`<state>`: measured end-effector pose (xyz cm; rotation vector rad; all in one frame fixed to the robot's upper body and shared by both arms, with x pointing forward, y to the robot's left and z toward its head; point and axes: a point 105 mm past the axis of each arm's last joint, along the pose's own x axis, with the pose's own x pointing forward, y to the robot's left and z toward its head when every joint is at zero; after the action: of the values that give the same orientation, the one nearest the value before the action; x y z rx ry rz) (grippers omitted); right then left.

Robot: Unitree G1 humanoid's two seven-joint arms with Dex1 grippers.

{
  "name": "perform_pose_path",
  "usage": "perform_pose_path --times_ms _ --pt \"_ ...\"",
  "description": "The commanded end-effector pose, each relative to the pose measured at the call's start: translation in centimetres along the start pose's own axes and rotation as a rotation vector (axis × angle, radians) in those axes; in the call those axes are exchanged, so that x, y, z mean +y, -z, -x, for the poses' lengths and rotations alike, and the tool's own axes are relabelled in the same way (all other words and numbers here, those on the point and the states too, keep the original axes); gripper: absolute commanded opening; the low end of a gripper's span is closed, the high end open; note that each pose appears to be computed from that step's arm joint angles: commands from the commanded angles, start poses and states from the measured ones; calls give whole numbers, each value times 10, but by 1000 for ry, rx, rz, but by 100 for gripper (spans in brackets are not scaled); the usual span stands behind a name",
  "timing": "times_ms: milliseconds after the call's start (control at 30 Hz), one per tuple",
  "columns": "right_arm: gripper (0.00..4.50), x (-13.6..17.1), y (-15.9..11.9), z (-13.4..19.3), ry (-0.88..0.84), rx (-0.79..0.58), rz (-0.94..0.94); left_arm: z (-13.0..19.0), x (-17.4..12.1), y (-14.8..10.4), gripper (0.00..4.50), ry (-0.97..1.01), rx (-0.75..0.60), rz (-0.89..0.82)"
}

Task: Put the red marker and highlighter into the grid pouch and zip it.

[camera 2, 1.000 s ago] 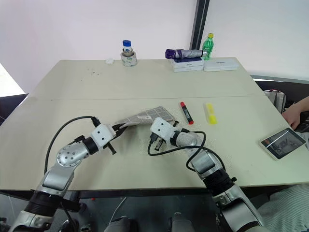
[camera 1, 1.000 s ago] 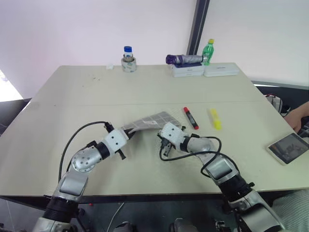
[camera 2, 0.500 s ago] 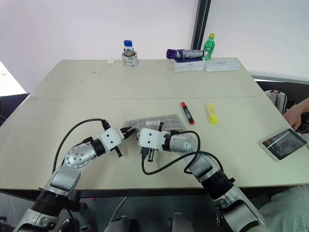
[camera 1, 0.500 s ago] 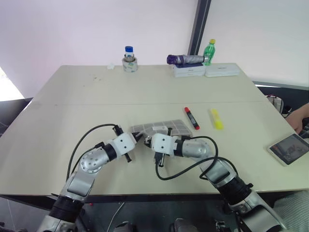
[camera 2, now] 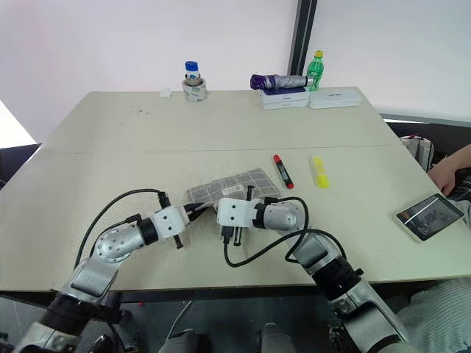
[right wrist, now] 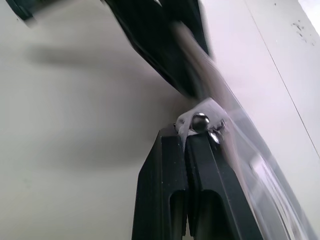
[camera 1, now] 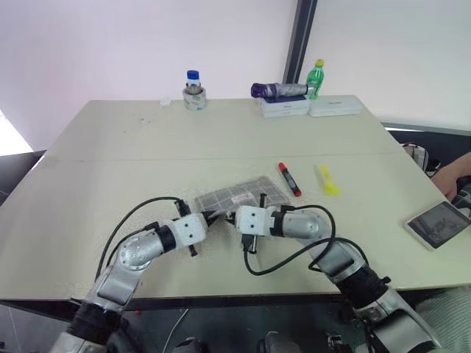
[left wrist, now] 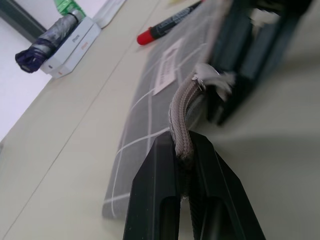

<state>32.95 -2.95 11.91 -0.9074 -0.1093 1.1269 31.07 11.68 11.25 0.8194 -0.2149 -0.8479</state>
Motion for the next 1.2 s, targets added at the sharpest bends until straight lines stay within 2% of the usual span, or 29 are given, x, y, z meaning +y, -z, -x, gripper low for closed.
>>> perform_pose_path --times_ms 33,133,267,633,833,933,967,1033,1067,1133,1200 --pt "2 -7 -16 2 13 -64 41 4 -3 -7 0 21 -16 -66" --pt "2 2 -28 -3 -28 -102 65 -5 -8 -12 0 12 -31 -26" --pt "2 17 -31 -8 -91 -93 145 -16 -20 -14 0 37 -24 -1" --pt "2 34 -31 -11 -186 -93 320 -24 -13 -17 0 -12 -34 46" --pt "2 27 -21 -4 -175 -54 340 -17 1 -9 0 -85 -15 103" --pt "2 15 -24 1 -109 -78 246 -14 8 -6 0 -111 -17 116" --pt "2 10 -29 4 -87 -121 143 -13 9 -6 0 -114 -18 113" --pt "59 3 -38 8 -75 -182 -6 -13 10 -6 0 -115 -18 107" --pt "96 3 -38 9 -81 -184 -5 -13 12 -5 0 -125 -19 116" --pt "181 0 -40 13 -66 -193 -4 -13 15 -6 0 -146 -25 131" --pt "293 1 -40 18 -76 -199 -22 -11 22 -5 0 -174 -31 160"
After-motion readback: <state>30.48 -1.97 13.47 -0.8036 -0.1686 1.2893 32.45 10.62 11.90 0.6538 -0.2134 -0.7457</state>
